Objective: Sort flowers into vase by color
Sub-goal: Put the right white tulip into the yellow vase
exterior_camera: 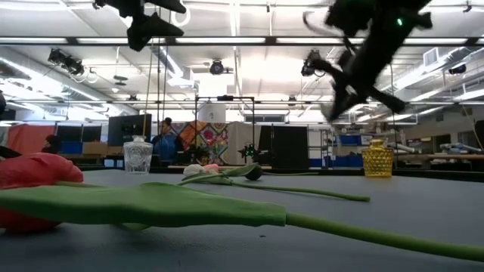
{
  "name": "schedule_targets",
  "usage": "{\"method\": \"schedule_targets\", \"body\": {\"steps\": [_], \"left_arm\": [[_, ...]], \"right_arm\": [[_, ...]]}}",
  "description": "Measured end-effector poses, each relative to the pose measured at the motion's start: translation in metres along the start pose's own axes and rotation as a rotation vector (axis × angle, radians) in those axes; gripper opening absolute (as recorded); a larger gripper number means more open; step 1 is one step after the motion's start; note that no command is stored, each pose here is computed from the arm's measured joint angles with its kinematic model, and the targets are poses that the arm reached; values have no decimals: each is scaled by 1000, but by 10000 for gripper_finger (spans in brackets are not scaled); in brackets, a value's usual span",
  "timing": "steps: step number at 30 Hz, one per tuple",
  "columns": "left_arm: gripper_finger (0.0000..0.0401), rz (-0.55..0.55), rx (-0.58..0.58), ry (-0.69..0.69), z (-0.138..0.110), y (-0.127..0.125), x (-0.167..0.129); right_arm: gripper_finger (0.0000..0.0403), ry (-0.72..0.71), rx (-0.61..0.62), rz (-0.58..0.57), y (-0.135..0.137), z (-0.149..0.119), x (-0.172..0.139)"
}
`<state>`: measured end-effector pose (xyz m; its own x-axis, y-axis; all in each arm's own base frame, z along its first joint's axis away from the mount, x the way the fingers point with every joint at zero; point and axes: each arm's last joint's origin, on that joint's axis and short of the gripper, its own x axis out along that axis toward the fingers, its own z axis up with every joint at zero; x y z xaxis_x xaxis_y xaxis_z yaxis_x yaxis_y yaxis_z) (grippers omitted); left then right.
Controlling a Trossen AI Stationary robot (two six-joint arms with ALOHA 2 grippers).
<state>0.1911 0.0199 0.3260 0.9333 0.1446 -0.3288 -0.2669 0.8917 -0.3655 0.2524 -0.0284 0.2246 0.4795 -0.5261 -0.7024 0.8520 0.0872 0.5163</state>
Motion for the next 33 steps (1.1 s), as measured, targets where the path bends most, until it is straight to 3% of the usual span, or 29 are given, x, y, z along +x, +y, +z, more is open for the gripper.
{"method": "schedule_targets", "body": {"steps": [8,10,14,18,25,33], "left_arm": [[268,-65,58,-1,12,24,-1],[285,-61,144,-39,16,26,-1],[301,-84,392,-130,24,22,-2],[302,-114,428,-171,26,16,-2],[302,-139,356,-165,25,12,-2],[302,-157,362,-248,32,9,-1]], "right_arm": [[17,-124,-397,386,52,14,-20],[25,-123,-454,477,59,14,-24],[31,-121,-437,619,68,19,-29],[10,-229,-498,663,75,19,-36],[14,-453,-772,747,87,7,-59],[9,-518,-813,672,86,-2,-66]]}}
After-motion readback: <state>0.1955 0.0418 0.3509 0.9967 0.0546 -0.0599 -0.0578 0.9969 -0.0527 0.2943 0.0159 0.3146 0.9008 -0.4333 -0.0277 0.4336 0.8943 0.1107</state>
